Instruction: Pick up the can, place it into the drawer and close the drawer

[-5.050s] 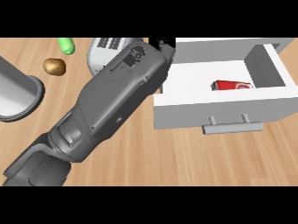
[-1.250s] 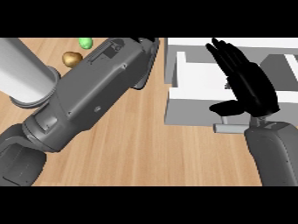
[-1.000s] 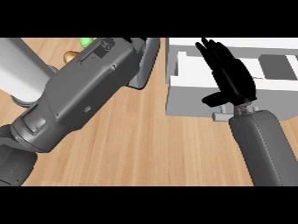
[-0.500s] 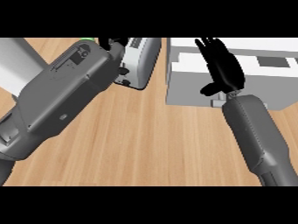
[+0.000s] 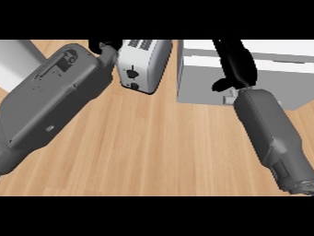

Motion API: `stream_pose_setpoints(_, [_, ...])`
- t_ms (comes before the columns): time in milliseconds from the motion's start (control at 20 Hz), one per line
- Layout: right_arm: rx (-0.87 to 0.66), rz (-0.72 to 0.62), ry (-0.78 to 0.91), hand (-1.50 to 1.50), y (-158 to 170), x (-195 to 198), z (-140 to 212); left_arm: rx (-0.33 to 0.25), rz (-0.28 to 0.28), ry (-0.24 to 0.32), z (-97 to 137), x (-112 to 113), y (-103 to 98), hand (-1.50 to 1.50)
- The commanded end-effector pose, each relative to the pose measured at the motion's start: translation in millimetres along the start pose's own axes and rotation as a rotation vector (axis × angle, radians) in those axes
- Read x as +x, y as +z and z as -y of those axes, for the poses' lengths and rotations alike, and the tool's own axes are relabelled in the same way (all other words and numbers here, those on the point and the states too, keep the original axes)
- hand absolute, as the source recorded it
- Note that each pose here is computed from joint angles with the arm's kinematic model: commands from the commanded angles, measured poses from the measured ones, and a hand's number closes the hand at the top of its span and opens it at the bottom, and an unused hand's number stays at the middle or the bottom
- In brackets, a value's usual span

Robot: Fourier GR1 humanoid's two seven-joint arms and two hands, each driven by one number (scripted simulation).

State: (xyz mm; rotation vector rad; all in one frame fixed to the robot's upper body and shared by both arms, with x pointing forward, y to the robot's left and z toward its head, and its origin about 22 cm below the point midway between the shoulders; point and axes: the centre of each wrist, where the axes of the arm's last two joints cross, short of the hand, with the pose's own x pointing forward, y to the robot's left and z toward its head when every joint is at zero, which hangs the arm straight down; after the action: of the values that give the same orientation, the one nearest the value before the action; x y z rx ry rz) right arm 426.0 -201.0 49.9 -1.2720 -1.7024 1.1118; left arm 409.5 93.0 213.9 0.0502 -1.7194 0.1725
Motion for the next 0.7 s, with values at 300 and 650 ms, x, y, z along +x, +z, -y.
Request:
stream_pose_setpoints(300, [-0.072, -0.072, 0.015, -1.50, -36, -7, 18, 0.002, 0.012, -0.011, -11, 7, 2, -1.50])
stream_pose_setpoints(650, [-0.077, -0.099, 0.064, -1.50, -52, -18, 38, -0.029, 0.020, 0.019, -20, 16, 13, -1.50])
